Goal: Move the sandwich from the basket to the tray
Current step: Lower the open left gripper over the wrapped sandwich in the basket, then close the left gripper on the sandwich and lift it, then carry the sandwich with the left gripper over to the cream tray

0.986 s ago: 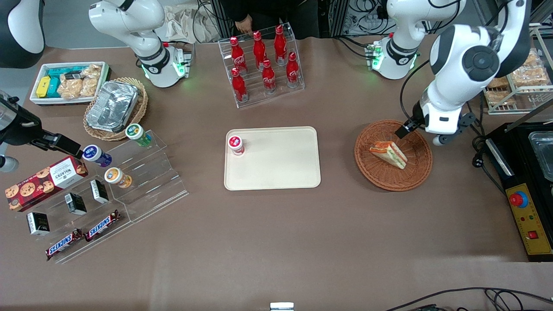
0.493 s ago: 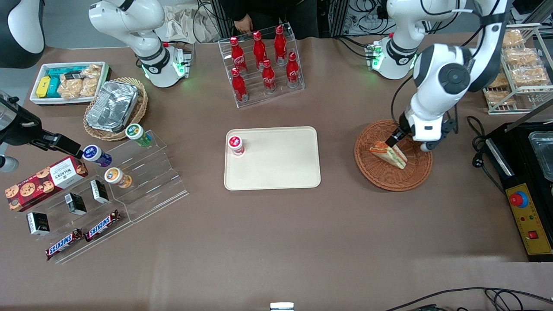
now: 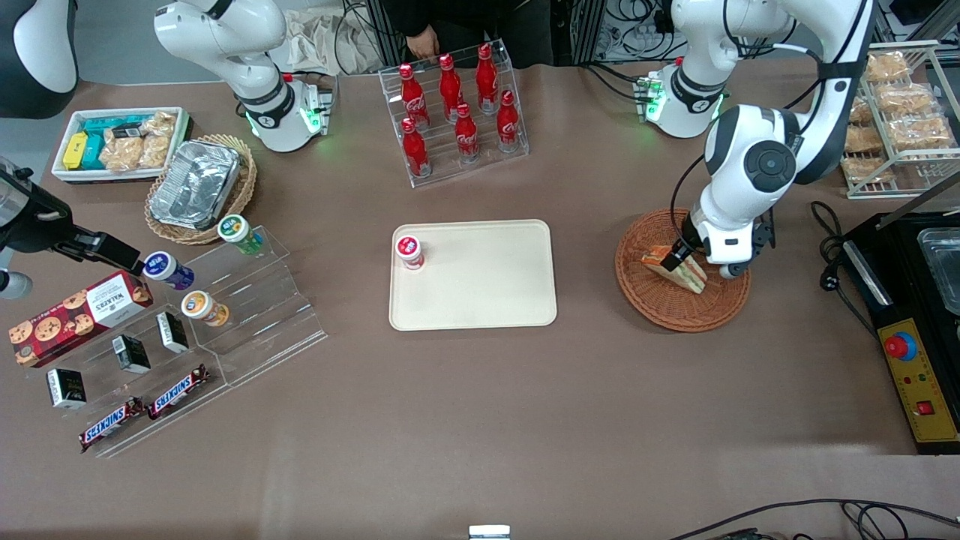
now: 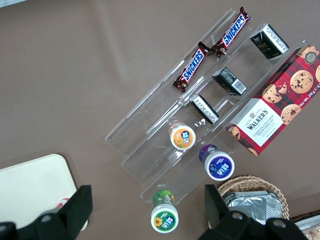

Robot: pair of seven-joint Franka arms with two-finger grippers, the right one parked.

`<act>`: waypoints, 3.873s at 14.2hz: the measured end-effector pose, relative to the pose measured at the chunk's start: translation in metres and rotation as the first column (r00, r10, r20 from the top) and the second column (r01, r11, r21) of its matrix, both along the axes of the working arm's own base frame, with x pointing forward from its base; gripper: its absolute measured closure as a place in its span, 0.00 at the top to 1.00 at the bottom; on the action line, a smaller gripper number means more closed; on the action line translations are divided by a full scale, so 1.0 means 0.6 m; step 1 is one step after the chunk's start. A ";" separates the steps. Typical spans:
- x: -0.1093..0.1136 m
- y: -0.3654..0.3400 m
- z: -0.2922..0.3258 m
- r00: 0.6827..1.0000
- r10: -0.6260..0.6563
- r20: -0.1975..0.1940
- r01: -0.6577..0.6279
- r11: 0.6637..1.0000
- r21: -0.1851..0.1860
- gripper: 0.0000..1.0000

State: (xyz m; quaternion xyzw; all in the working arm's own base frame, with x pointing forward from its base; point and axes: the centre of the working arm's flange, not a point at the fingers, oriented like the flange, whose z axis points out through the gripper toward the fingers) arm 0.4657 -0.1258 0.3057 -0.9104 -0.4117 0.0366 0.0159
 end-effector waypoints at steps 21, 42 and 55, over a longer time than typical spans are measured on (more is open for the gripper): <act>-0.014 0.014 -0.089 1.000 0.024 0.018 -0.024 1.000 -0.002 0.37; -0.042 -0.298 0.271 0.786 -0.608 0.115 0.611 0.792 0.007 0.20; -0.136 -0.395 0.001 0.612 -0.768 0.187 0.778 0.628 0.032 0.20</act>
